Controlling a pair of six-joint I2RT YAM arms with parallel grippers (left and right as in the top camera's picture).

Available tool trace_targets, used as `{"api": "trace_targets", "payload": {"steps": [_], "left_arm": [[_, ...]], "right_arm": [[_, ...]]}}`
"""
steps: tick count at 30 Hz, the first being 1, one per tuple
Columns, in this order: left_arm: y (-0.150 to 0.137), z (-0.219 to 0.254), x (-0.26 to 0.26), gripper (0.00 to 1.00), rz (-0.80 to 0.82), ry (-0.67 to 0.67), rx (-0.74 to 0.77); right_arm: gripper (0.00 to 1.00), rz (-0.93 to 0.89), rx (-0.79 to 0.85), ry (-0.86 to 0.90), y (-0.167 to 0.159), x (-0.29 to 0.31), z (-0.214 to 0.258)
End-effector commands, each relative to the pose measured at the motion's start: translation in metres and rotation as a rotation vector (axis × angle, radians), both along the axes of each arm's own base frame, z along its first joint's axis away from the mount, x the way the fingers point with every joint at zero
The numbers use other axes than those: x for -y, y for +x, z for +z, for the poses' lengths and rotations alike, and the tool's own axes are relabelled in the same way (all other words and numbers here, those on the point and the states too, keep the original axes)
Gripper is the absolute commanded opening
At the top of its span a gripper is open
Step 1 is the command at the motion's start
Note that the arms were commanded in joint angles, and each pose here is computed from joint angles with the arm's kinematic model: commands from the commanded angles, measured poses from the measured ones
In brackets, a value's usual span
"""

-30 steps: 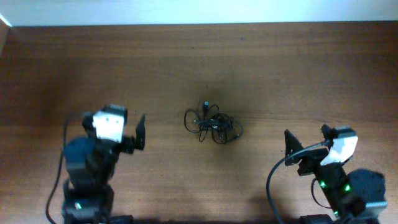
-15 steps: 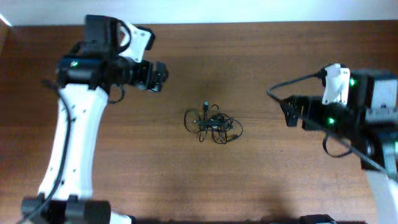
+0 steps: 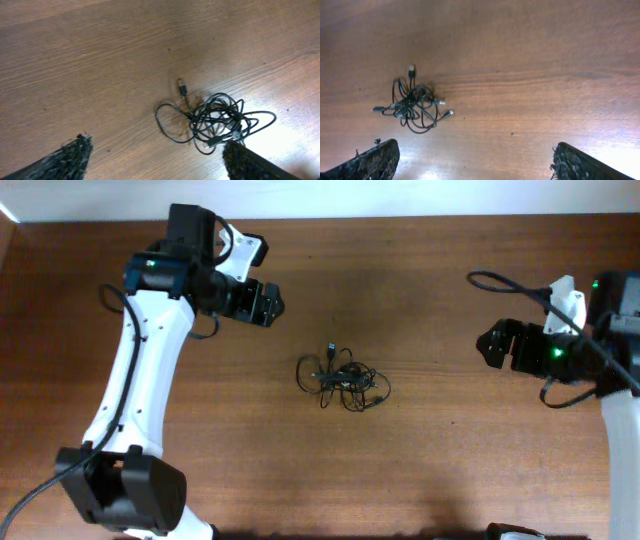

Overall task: Untangle cables
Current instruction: 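Reach the left gripper down and grasp the black cable tangle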

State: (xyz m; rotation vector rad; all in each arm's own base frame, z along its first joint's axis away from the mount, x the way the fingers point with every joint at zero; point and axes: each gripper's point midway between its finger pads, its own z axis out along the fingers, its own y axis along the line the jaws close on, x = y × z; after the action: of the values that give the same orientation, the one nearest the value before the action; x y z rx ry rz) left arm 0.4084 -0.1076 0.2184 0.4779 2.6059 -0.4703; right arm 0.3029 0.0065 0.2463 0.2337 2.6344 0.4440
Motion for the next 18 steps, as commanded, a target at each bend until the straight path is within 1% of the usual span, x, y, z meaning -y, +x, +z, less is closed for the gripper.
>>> {"api": "trace_targets", "payload": {"steps": [1, 4, 5, 7, 9, 10, 12, 13, 14, 16, 18], "left_arm": [[0.003, -0.018, 0.029, 0.79, -0.001, -0.034, -0.072], [0.001, -0.030, 0.060, 0.75, -0.047, -0.039, -0.092], [0.000, -0.033, 0.068, 0.72, -0.065, -0.037, -0.093], [-0.007, -0.042, 0.083, 0.62, -0.147, -0.015, -0.097], [-0.020, -0.053, 0.098, 0.56, -0.275, 0.025, -0.104], [-0.029, -0.058, 0.105, 0.56, -0.346, 0.044, -0.106], [-0.038, -0.064, 0.118, 0.56, -0.400, 0.055, -0.120], [-0.046, -0.069, 0.126, 0.53, -0.432, 0.063, -0.140], [-0.057, -0.073, 0.133, 0.50, -0.516, 0.060, -0.150], [-0.081, -0.076, 0.145, 0.47, -0.678, 0.030, -0.170], [-0.095, -0.077, 0.149, 0.45, -0.773, 0.036, -0.175]], "right_arm": [[0.96, 0.035, -0.057, 0.088, 0.009, -0.010, -0.013], [0.95, 0.040, -0.098, 0.114, 0.012, -0.013, -0.023], [0.95, 0.040, -0.103, 0.115, 0.012, -0.012, -0.024], [0.95, 0.040, -0.104, 0.115, 0.012, -0.012, -0.024], [0.95, 0.040, -0.105, 0.115, 0.012, -0.012, -0.025], [0.95, 0.040, -0.105, 0.115, 0.012, -0.012, -0.025], [0.95, 0.040, -0.105, 0.115, 0.012, -0.012, -0.025], [0.95, 0.040, -0.106, 0.115, 0.012, -0.012, -0.025], [0.95, 0.040, -0.106, 0.115, 0.012, -0.012, -0.025], [0.95, 0.040, -0.106, 0.115, 0.012, -0.012, -0.025], [0.95, 0.040, -0.106, 0.115, 0.012, -0.012, -0.025]]}}
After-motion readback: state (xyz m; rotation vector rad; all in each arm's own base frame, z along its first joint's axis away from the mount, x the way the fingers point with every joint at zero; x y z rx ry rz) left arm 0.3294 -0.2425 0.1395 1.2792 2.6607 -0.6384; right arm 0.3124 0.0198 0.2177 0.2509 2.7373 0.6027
